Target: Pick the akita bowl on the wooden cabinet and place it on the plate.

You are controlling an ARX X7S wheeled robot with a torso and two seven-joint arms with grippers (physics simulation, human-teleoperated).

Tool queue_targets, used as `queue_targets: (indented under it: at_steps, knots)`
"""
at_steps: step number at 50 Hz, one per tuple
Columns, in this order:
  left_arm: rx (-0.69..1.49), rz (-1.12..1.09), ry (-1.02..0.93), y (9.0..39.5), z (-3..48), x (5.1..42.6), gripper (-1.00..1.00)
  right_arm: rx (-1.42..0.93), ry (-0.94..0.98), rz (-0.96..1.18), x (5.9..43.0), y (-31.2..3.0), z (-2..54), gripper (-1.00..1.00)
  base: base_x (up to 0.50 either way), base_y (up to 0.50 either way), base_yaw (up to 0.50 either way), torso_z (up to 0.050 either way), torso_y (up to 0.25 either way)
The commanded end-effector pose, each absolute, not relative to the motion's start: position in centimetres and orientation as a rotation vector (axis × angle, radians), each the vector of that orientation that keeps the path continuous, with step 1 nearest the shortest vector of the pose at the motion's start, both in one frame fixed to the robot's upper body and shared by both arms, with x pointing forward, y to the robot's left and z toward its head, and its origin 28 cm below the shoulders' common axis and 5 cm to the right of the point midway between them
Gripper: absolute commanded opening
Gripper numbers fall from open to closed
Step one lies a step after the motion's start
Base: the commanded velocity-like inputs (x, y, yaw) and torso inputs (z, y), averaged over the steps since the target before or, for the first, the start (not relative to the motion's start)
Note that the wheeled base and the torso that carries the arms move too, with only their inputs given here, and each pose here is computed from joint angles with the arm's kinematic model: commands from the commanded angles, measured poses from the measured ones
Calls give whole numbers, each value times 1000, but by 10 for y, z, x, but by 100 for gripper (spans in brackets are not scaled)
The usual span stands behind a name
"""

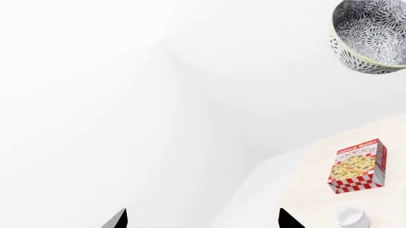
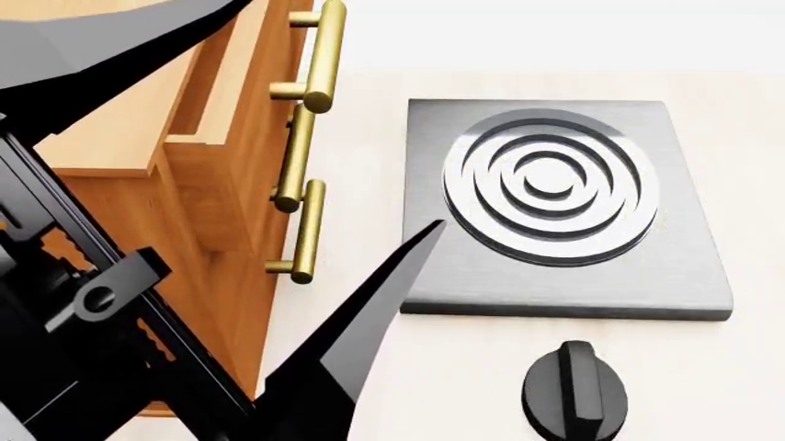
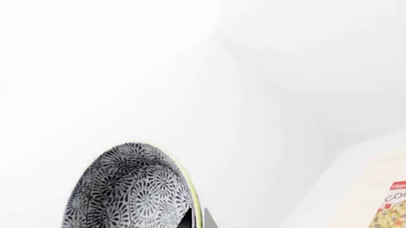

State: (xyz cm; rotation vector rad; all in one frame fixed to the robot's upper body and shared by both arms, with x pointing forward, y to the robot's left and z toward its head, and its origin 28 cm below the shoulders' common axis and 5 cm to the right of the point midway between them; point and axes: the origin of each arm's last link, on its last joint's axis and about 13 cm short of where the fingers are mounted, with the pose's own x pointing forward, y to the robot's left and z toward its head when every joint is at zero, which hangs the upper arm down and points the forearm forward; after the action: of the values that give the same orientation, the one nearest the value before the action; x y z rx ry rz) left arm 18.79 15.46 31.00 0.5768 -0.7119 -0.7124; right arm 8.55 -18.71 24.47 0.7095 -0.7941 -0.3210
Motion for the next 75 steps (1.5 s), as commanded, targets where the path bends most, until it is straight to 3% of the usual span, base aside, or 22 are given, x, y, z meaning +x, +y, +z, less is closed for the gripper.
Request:
queue_targets:
  at_steps: [1,18,41,75]
  knots:
    - [563,-753,-727,151,309,188,100,735,-860,-286,86,-199,253,-100,0,0,0,0,0]
    - [554,-748,-724,152,308,189,100,993,-670,-462,108,-224,256,-100,0,0,0,0,0]
    - [547,-746,-722,152,307,189,100,1063,-463,-524,123,-232,259,-100,0,0,0,0,0]
    - [544,-745,-710,153,302,192,100,1130,-428,-632,139,-252,258,-100,0,0,0,0,0]
